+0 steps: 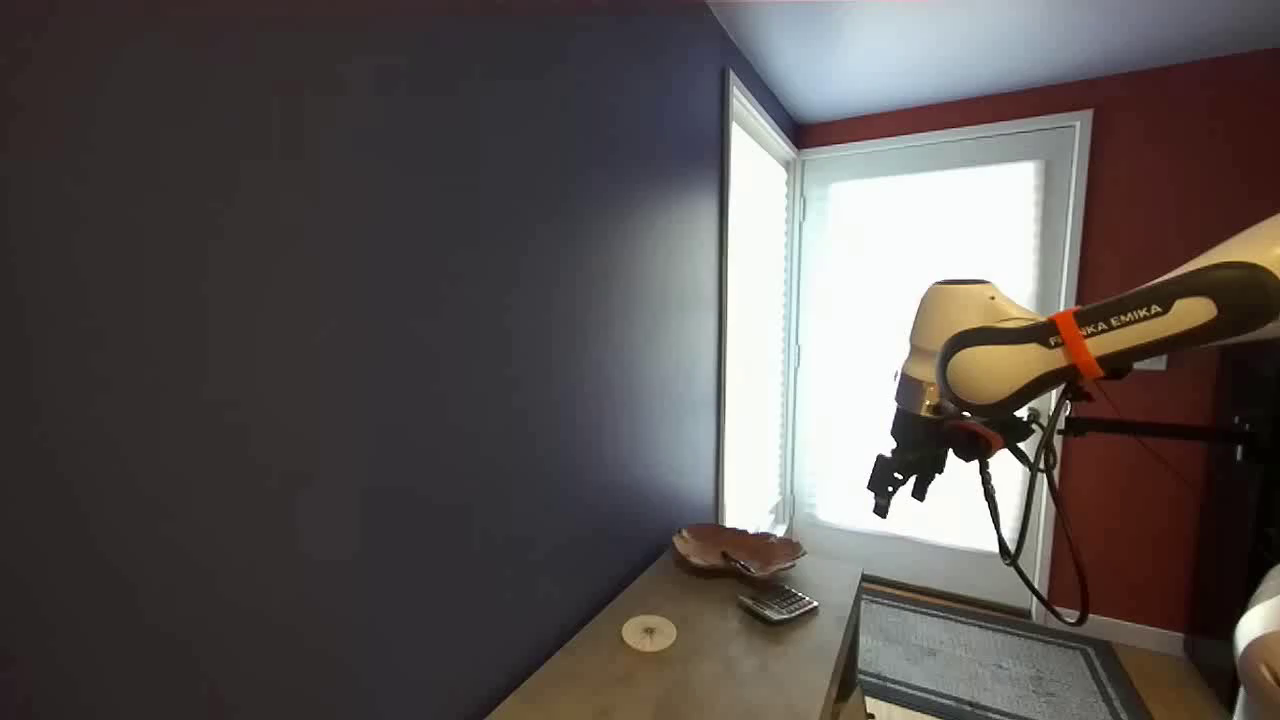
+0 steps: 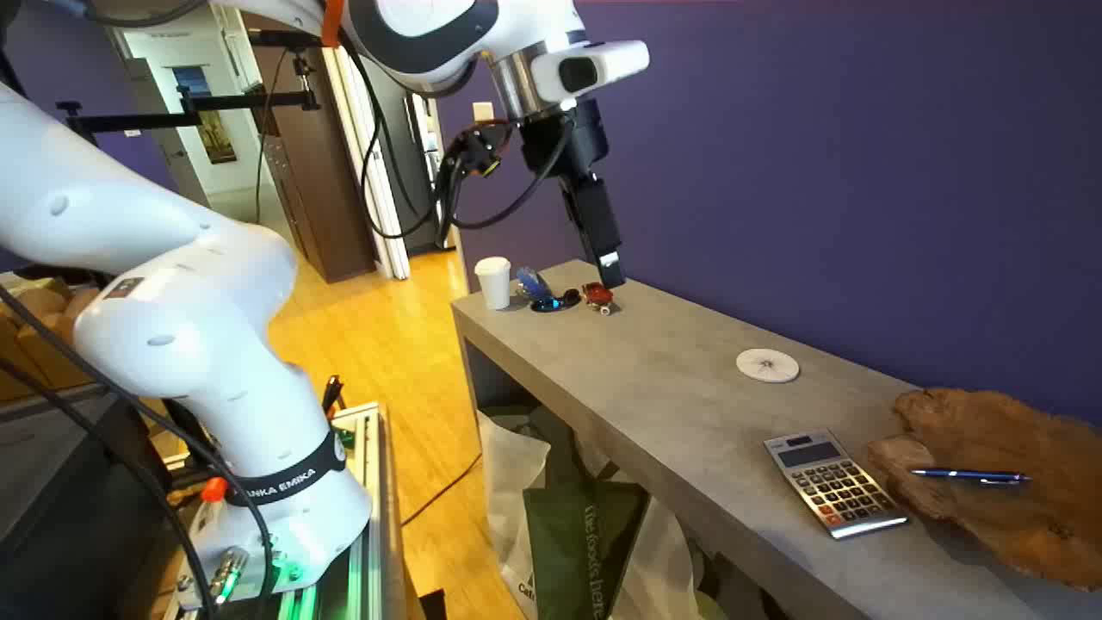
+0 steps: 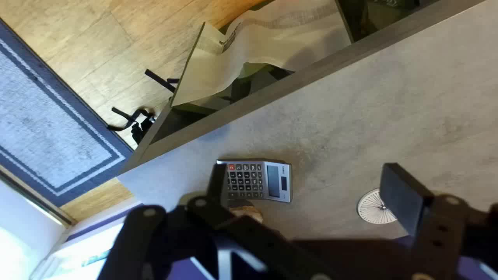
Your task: Move the calculator to the left
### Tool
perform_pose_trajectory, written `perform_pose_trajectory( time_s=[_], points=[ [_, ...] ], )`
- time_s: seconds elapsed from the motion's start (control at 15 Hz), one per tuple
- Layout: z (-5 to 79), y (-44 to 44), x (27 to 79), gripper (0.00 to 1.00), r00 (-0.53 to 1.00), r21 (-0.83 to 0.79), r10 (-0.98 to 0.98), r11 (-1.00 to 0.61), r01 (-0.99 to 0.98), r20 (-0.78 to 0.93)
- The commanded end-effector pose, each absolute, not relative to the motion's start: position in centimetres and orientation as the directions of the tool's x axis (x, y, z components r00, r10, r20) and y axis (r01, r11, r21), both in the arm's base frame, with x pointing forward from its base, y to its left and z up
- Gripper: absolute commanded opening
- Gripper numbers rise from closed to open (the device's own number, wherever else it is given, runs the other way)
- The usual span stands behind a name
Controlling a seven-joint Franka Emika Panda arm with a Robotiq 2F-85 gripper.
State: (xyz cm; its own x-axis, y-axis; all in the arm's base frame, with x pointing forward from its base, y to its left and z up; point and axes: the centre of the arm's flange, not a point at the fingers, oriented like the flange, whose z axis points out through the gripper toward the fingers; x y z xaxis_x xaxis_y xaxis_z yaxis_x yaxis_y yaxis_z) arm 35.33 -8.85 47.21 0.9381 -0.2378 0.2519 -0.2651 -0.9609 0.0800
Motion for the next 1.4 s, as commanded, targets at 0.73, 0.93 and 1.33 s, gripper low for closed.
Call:
perform_pose_trajectory(
  time_s=[0.73, 0.93, 1.33],
  points=[
    [46.3, -9.6, 37.8, 1.00, 0.938, 0.112, -0.276, -0.946, -0.304, 0.209],
    [44.2, -9.9, 42.0, 1.00, 0.930, 0.205, -0.331, -0.910, -0.359, 0.161],
    [38.3, -9.5, 51.6, 1.00, 0.926, 0.393, -0.359, -0.840, -0.375, 0.118]
  ],
)
